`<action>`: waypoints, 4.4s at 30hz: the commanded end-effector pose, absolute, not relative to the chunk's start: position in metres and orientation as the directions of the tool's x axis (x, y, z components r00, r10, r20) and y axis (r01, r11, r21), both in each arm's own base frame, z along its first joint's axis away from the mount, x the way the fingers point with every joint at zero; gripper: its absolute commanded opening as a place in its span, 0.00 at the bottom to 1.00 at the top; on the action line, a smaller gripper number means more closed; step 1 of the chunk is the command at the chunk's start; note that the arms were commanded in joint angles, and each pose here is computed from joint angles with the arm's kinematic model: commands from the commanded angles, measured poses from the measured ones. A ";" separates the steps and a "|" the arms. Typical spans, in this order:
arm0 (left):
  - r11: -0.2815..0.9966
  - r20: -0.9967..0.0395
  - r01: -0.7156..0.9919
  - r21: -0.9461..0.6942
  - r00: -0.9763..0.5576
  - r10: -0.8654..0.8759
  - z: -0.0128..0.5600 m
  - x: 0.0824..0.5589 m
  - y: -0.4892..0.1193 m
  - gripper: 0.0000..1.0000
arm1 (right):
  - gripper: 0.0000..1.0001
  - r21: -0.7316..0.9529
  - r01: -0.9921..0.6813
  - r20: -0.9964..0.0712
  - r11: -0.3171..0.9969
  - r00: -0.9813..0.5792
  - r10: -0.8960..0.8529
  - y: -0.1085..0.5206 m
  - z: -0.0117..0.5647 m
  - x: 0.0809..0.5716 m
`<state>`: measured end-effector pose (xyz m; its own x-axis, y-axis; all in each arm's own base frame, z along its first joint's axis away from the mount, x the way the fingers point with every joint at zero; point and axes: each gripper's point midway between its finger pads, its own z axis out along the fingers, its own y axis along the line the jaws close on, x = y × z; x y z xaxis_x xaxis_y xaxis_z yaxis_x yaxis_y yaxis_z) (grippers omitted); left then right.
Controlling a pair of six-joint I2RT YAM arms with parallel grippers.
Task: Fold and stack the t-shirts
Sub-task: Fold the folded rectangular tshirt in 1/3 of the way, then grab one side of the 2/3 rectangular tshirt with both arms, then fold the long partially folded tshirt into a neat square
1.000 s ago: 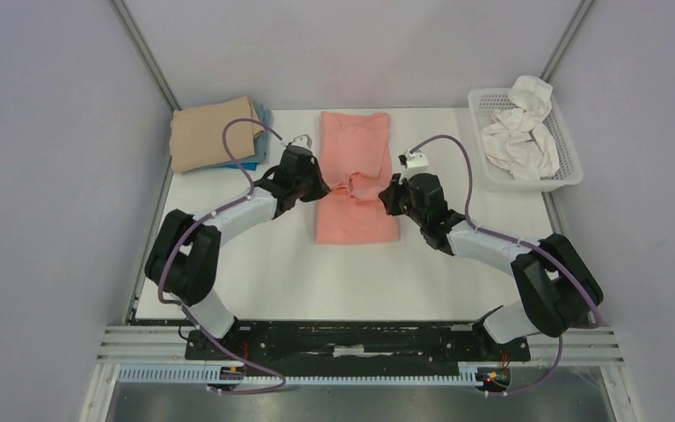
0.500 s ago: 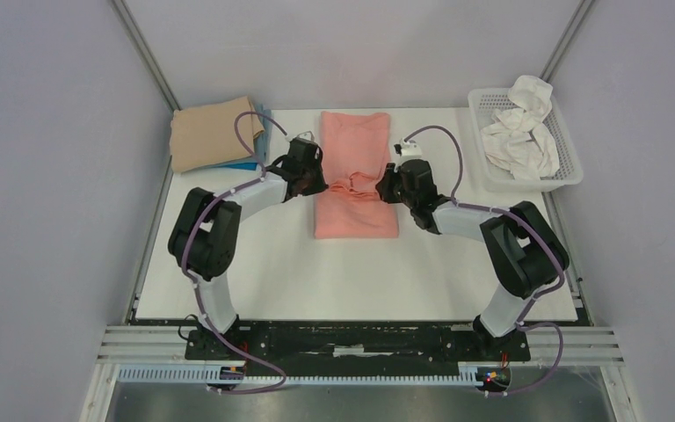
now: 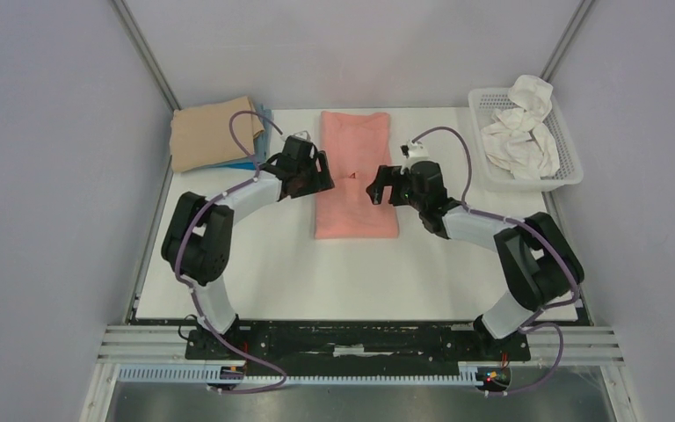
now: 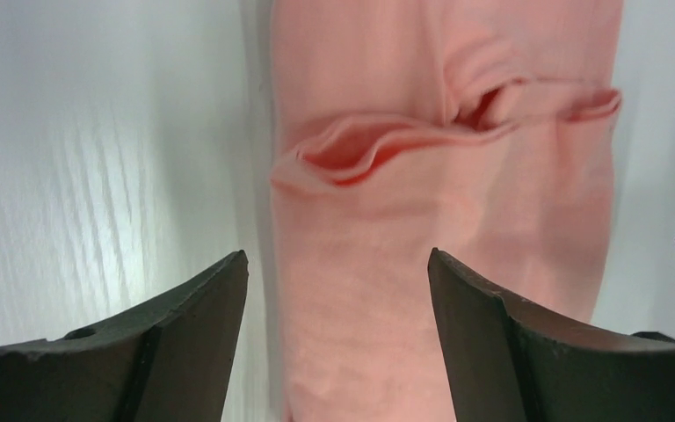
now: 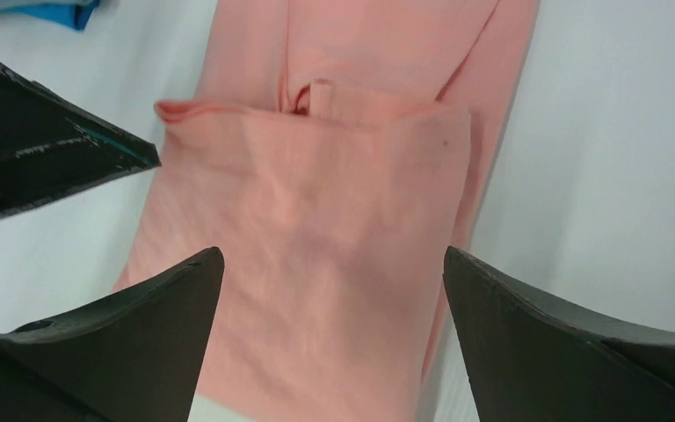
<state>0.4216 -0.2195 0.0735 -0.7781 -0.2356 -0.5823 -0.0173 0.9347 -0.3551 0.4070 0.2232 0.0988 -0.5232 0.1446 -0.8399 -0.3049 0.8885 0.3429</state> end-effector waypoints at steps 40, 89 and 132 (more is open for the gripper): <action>0.878 -0.295 -0.143 -0.457 -0.907 -0.301 -0.012 0.270 -0.207 0.02 | 0.35 0.507 -0.272 -0.662 0.818 -0.731 0.167 0.207 0.024 0.290; 0.750 -0.658 0.232 -0.619 -0.676 -0.333 0.169 0.175 -0.213 0.02 | 0.00 0.498 -0.651 -0.825 0.573 -0.559 0.081 0.234 0.134 0.153; 0.735 -0.579 0.151 -0.661 -0.726 -0.371 0.174 0.491 -0.229 0.02 | 0.00 0.454 -0.381 -0.866 0.805 -0.399 0.300 0.179 0.188 0.436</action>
